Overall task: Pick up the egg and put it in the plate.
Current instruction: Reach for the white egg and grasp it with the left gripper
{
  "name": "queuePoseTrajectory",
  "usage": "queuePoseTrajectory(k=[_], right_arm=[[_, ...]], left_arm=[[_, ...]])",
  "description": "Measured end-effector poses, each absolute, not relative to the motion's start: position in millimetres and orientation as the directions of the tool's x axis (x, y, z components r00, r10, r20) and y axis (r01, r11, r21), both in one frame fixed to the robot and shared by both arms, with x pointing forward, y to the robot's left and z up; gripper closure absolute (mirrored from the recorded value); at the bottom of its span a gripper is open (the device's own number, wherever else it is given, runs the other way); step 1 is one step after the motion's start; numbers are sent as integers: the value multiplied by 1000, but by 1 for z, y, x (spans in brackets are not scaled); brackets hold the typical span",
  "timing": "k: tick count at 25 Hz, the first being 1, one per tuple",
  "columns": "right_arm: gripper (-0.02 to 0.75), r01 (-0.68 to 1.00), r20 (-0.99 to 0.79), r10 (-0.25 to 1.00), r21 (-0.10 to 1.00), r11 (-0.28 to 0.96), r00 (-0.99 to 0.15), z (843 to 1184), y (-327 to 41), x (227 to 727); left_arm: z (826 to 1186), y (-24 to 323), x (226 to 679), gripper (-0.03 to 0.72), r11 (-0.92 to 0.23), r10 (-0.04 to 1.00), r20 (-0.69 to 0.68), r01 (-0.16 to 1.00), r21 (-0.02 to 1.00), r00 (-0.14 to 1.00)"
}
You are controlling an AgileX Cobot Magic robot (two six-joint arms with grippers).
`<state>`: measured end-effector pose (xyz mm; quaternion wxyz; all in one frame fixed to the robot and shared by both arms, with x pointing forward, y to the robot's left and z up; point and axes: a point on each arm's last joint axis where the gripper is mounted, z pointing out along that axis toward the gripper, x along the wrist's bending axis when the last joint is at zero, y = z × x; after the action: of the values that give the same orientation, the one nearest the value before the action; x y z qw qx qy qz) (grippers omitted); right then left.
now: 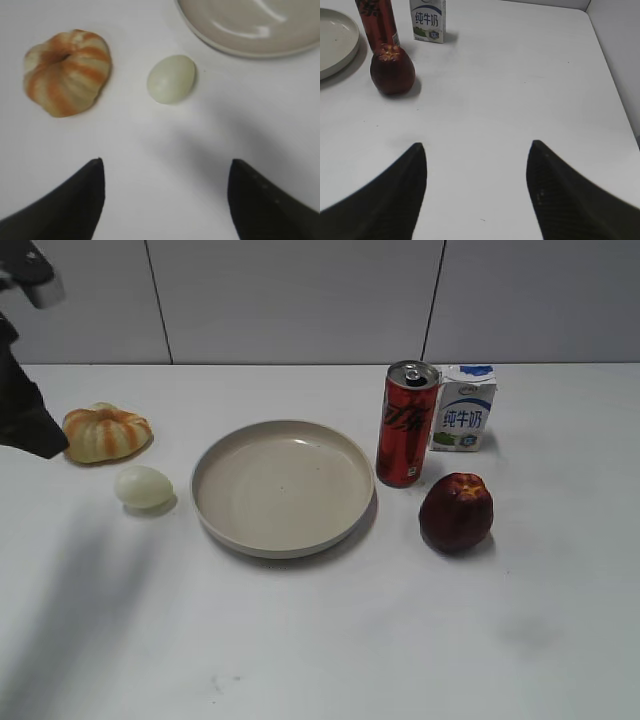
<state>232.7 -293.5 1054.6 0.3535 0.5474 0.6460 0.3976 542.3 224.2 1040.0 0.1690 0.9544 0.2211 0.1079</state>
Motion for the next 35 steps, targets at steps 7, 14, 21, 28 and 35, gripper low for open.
queuePoseTrajectory(k=[7, 14, 21, 28, 35], right_arm=[[259, 426, -21, 988, 901, 85, -151, 1055, -294, 233], [259, 426, -23, 988, 901, 86, -151, 1055, -294, 233], [259, 426, -22, 988, 901, 85, -151, 1055, -294, 233], [259, 426, -22, 988, 901, 85, -151, 1055, -294, 233], [259, 426, -23, 988, 901, 86, -152, 1055, -294, 233]], left_arm=[[992, 212, 596, 124, -926, 264, 85, 227, 302, 961], [958, 201, 611, 125, -955, 149, 112, 113, 275, 983], [929, 180, 617, 125, -969, 54, 123, 23, 244, 991], [905, 180, 618, 231, -974, 47, 72, 30, 223, 996], [926, 177, 616, 258, -970, 44, 105, 17, 243, 994]])
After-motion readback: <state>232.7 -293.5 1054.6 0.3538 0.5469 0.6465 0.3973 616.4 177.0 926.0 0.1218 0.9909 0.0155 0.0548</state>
